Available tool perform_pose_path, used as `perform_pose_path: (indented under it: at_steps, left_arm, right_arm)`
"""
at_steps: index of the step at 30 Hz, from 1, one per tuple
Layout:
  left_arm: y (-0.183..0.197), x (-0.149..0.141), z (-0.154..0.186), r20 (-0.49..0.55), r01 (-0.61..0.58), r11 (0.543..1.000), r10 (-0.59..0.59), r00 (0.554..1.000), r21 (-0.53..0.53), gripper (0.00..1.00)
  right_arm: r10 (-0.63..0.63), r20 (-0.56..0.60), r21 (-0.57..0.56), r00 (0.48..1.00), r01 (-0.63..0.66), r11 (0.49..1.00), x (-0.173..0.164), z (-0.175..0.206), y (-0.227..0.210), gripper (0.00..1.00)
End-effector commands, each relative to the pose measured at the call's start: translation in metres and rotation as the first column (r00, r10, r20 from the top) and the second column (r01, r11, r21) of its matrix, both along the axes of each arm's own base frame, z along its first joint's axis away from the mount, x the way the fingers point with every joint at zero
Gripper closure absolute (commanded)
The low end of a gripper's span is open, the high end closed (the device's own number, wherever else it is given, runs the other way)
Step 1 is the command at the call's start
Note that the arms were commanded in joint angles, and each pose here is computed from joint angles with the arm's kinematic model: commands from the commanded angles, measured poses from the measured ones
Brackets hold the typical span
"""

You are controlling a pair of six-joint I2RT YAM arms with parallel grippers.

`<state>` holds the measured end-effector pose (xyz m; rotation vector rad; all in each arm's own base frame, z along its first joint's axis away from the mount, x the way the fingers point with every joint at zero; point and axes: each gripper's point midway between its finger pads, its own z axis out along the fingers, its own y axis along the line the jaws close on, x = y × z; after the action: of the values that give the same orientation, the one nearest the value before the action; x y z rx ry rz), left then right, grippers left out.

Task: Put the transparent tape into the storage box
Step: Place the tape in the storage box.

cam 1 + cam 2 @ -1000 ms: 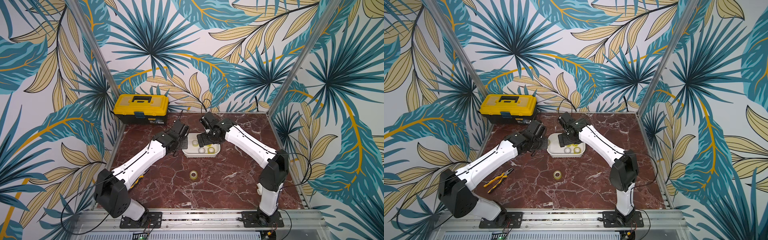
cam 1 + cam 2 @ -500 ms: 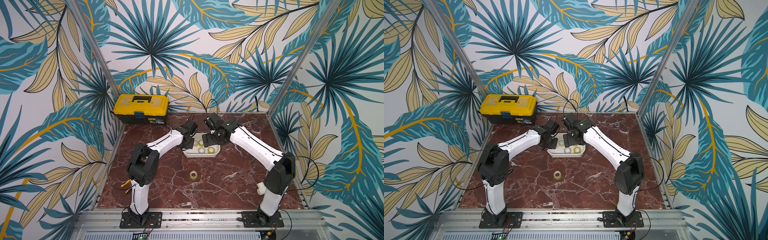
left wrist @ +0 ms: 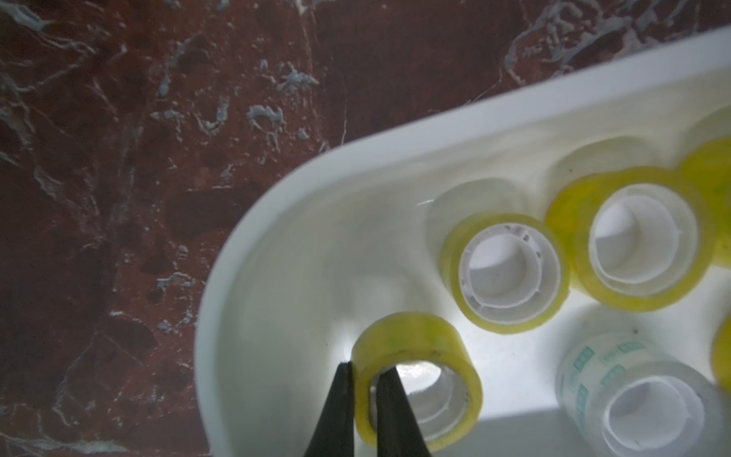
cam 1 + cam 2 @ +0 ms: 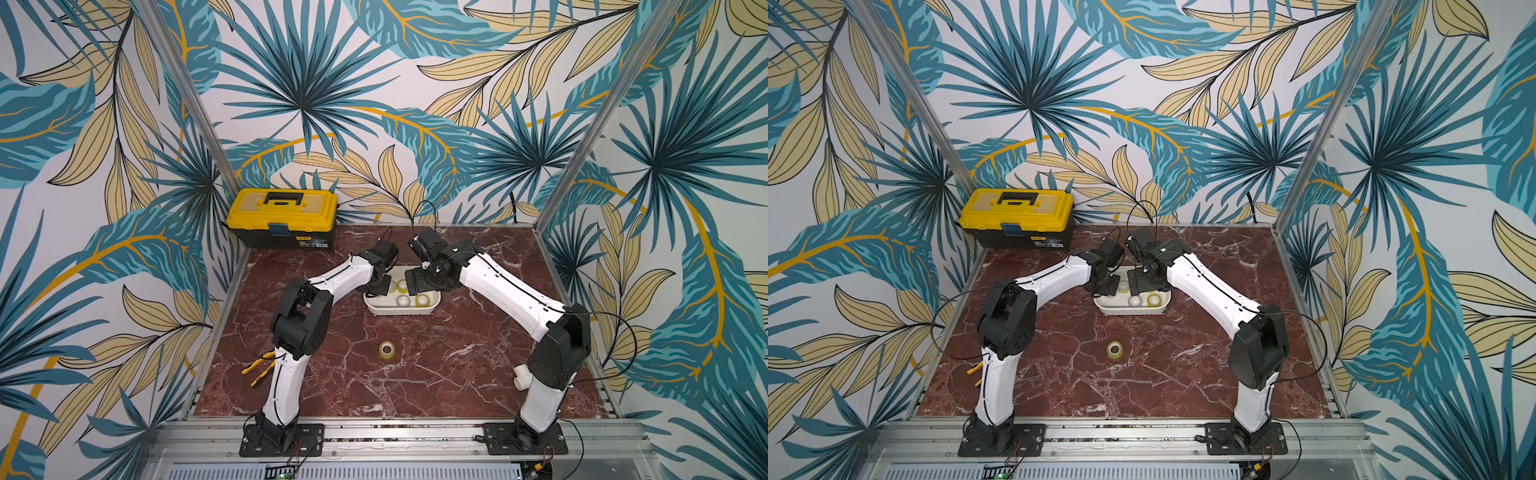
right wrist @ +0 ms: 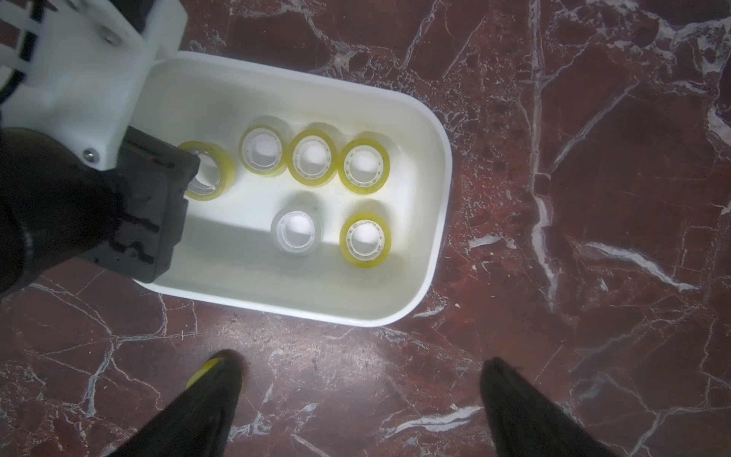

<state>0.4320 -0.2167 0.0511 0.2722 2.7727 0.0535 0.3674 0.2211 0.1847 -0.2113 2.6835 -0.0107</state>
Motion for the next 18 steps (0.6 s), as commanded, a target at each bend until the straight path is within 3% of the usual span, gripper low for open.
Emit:
perform_pose_path:
  at_steps: [1,9,12,14,16,18]
  left_arm:
    - [-0.002,0.014,0.017,0.053,-0.011,1.0,0.01,0.999,0.005,1.0]
    - [-0.003,0.019,0.011,0.049,-0.024,1.0,0.023,0.999,0.017,1.0]
    - [-0.003,0.021,0.009,0.055,-0.033,0.999,0.032,0.998,0.016,0.94]
    - [-0.004,0.023,0.01,0.06,-0.037,0.999,0.036,0.998,0.009,0.83]
    - [-0.005,0.024,0.012,0.068,-0.04,0.999,0.04,0.997,0.002,0.65]
    - [-0.007,0.025,0.014,0.075,-0.038,0.999,0.037,0.996,0.0,0.58]
  right_arm:
    - [-0.017,-0.025,-0.013,1.0,0.016,1.0,-0.005,-0.006,-0.006,0.0]
    - [-0.006,-0.034,-0.007,0.999,0.005,1.0,-0.005,-0.008,-0.002,0.01]
    - [0.001,-0.035,-0.001,0.999,-0.001,1.0,-0.004,-0.008,0.0,0.0]
    - [0.005,-0.036,0.002,0.999,-0.005,1.0,-0.004,-0.008,0.001,0.01]
    - [0.007,-0.038,0.003,0.999,-0.007,1.0,-0.005,-0.008,0.001,0.0]
    - [0.01,-0.039,0.006,0.999,-0.01,1.0,-0.005,-0.008,0.001,0.0]
